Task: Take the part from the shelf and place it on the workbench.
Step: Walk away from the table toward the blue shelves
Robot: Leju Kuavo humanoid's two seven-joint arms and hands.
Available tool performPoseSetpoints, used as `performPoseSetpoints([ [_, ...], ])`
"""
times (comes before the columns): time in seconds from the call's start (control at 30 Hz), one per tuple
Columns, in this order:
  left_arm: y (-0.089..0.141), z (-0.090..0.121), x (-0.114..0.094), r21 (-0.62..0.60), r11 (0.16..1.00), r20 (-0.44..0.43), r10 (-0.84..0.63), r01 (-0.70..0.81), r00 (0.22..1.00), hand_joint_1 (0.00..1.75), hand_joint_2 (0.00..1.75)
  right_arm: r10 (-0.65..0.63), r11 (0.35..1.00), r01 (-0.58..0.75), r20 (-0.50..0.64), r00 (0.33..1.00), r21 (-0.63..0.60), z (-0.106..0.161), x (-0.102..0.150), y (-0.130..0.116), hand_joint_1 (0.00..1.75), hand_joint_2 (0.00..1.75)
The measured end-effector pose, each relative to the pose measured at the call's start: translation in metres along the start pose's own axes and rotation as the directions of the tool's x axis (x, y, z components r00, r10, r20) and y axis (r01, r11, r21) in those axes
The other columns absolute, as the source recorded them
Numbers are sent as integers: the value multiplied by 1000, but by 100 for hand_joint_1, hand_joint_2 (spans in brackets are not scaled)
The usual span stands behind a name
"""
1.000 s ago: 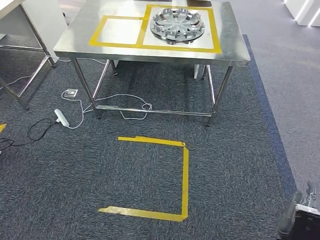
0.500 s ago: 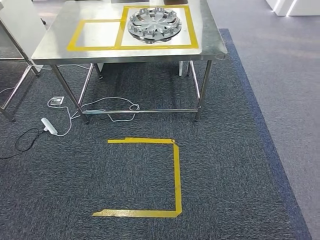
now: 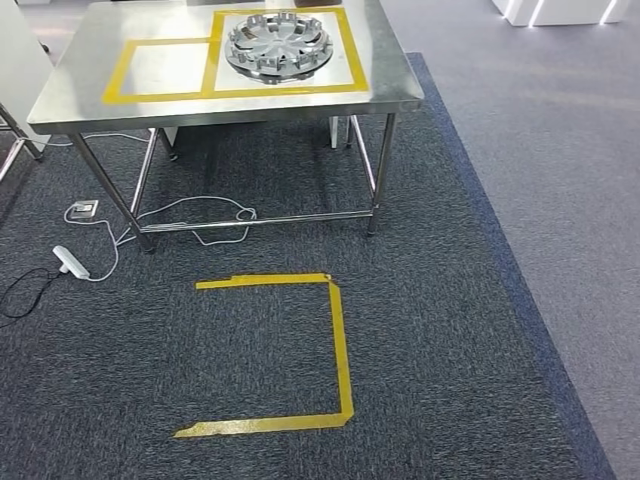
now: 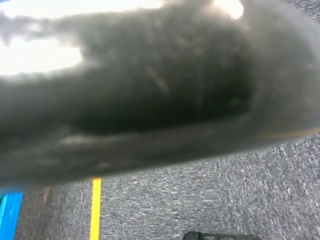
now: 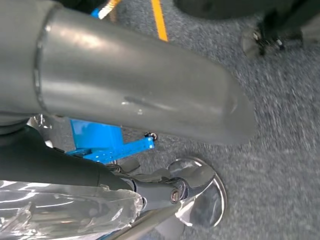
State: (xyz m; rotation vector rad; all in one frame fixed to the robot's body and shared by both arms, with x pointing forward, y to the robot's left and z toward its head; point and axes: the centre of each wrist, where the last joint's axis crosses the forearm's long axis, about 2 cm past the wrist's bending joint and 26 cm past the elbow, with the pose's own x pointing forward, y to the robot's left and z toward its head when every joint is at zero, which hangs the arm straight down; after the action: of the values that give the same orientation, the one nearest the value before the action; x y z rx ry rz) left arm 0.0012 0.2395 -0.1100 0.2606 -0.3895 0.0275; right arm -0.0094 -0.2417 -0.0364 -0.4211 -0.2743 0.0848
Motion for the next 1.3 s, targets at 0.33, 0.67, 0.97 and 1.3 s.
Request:
performPoseSetpoints([
  [0.33, 3, 0, -2, -5, 1000, 12, 20, -20, 1000, 0, 0, 39, 995, -40, 13, 999, 96, -8, 1, 10, 0, 0],
  [0.67, 6, -1, -2, 1, 999, 27, 45, -45, 999, 0, 0, 61, 991, -63, 15, 998, 115, -14, -2, 11, 0, 0],
  [0.97, 9, -1, -5, -1, 999, 30, 39, -39, 999, 0, 0, 72, 988, -72, 6, 997, 135, -18, -4, 13, 0, 0],
  [1.3, 7, -1, -2, -2, 1000, 10, 10, -10, 1000, 0, 0, 82, 986, -78, -17, 997, 148, -21, -4, 17, 0, 0],
])
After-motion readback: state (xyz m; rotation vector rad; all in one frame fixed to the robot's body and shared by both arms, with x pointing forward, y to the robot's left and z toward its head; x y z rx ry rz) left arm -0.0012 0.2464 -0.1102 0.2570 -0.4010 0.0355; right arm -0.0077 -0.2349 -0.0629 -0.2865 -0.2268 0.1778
